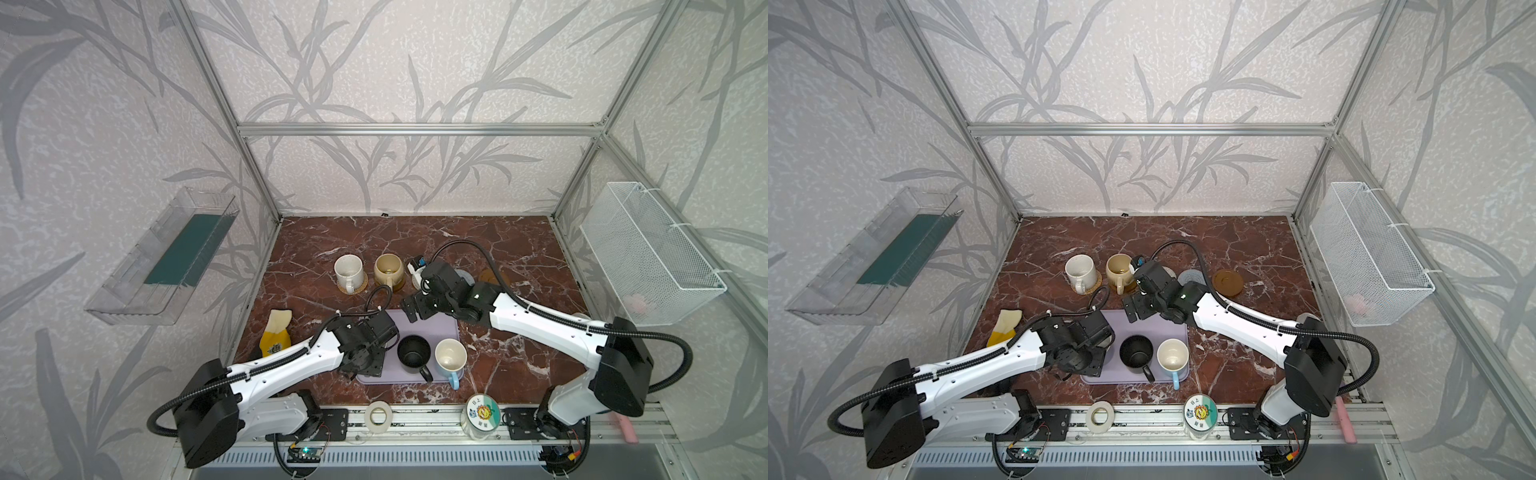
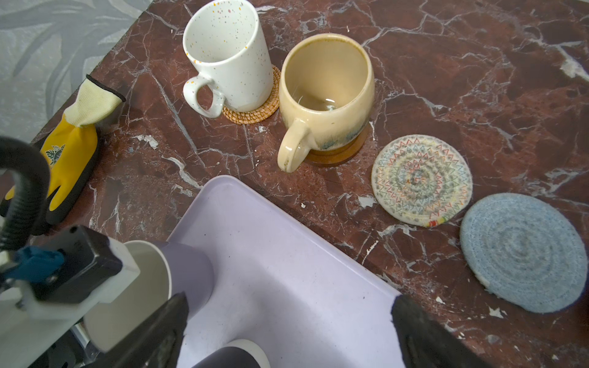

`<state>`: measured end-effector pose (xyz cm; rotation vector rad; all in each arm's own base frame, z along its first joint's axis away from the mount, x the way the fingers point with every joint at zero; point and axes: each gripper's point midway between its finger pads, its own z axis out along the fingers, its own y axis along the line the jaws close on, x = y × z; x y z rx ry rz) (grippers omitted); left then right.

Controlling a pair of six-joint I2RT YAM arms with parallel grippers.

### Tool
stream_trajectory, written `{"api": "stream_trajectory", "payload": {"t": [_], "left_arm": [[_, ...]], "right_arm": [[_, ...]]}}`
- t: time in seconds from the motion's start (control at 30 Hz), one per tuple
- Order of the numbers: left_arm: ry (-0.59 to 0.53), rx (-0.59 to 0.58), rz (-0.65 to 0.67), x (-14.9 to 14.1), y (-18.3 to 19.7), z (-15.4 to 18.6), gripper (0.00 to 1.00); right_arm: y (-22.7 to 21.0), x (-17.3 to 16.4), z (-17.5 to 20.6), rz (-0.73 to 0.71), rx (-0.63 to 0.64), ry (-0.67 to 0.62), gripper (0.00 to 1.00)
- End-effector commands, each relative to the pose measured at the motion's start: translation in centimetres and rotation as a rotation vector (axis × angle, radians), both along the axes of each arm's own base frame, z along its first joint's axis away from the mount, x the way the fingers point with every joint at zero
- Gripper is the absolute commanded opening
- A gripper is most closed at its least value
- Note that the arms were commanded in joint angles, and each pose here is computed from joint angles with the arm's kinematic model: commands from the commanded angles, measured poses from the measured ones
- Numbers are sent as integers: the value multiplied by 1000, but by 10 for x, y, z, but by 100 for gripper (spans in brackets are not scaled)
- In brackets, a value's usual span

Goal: Place cups on coasters
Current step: Pick up the cup from the tray.

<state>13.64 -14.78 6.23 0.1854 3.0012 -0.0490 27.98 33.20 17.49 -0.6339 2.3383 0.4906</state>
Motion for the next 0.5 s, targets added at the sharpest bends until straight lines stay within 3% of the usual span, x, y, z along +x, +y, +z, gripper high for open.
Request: {"api": "stream_trajectory", "payload": {"t": [0.0, 0.23, 0.47], "left_arm": [[-65, 35, 35, 17, 1, 4, 48], [-100, 27, 74, 22, 2, 0, 39], [-133, 8, 70, 26, 1, -9, 38]], "right_arm": [[-3, 0, 5, -7, 5, -3, 99], [-6, 0, 7, -13, 0, -11, 99], [-8, -1, 5, -22, 5, -11, 99]]}}
